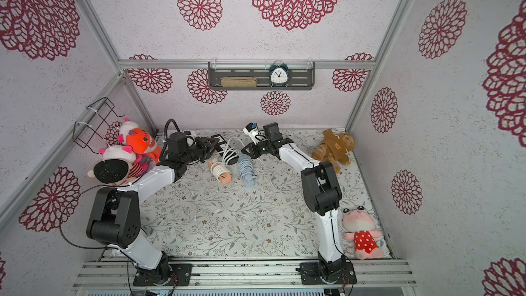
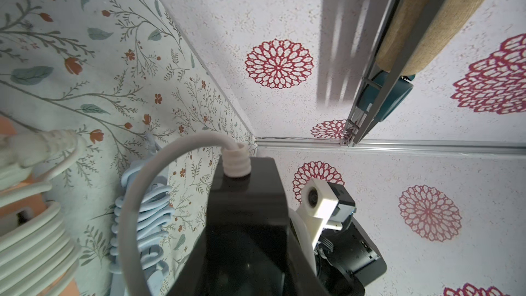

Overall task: Unwrap the cord wrapped around the power strip
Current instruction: Unwrap the power cord from the power strip.

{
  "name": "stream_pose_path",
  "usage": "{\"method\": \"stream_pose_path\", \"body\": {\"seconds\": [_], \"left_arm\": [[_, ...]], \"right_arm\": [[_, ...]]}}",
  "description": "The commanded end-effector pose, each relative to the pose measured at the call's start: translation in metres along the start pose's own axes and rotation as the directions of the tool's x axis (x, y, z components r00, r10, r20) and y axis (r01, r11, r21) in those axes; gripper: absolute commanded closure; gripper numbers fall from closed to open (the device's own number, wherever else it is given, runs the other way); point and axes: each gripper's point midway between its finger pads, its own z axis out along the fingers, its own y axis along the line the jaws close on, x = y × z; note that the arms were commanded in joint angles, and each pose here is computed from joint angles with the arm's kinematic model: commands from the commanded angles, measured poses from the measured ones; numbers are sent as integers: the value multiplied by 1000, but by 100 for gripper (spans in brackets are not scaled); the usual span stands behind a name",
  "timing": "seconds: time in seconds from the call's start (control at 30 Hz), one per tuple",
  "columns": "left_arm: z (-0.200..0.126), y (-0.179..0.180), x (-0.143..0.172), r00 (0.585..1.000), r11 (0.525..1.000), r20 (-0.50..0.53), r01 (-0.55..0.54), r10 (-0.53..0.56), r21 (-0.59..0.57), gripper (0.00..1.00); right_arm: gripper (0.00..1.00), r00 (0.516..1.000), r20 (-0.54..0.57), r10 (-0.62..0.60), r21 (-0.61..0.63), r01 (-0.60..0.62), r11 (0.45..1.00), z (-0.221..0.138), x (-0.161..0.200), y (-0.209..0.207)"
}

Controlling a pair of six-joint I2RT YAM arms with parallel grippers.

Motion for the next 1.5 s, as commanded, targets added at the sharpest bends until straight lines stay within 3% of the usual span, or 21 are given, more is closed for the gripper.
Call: {"method": "stream_pose_path", "body": {"seconds": [0.0,0.2,0.37,0.53,0.67,0.87,1.1,1.33,1.47], "left_arm": [[6,-17,-19,994,993,99,36,-47,113,100],[25,-13,-41,980,993,187,52,-72,110,100],[41,-34,-49,980,986,184,50,-79,158,100],[38,-62,-52,981,972,171,49,-90,228,100],[22,-72,-49,983,964,154,55,-98,260,100],[-17,-51,-58,969,943,166,125,-182,307,100],[-47,-26,-71,945,926,202,180,-256,333,100],[-46,-29,-73,941,911,193,193,-277,365,100],[-40,-30,-69,950,921,182,181,-255,344,100]], "right_arm": [[100,988,113,-101,11,101,995,-41,-43,29],[100,974,150,-170,-84,183,979,-69,-27,81],[100,979,46,-199,-95,202,975,-62,19,96],[100,989,-57,-135,-14,135,991,-42,63,68],[100,992,-95,-86,73,93,993,-34,77,35],[100,999,-38,7,175,0,985,-51,77,-19],[100,994,-70,90,321,-63,945,-79,116,-70],[100,985,-116,129,409,-71,910,-92,142,-89],[100,984,-104,146,306,-108,946,-90,139,-66]]}}
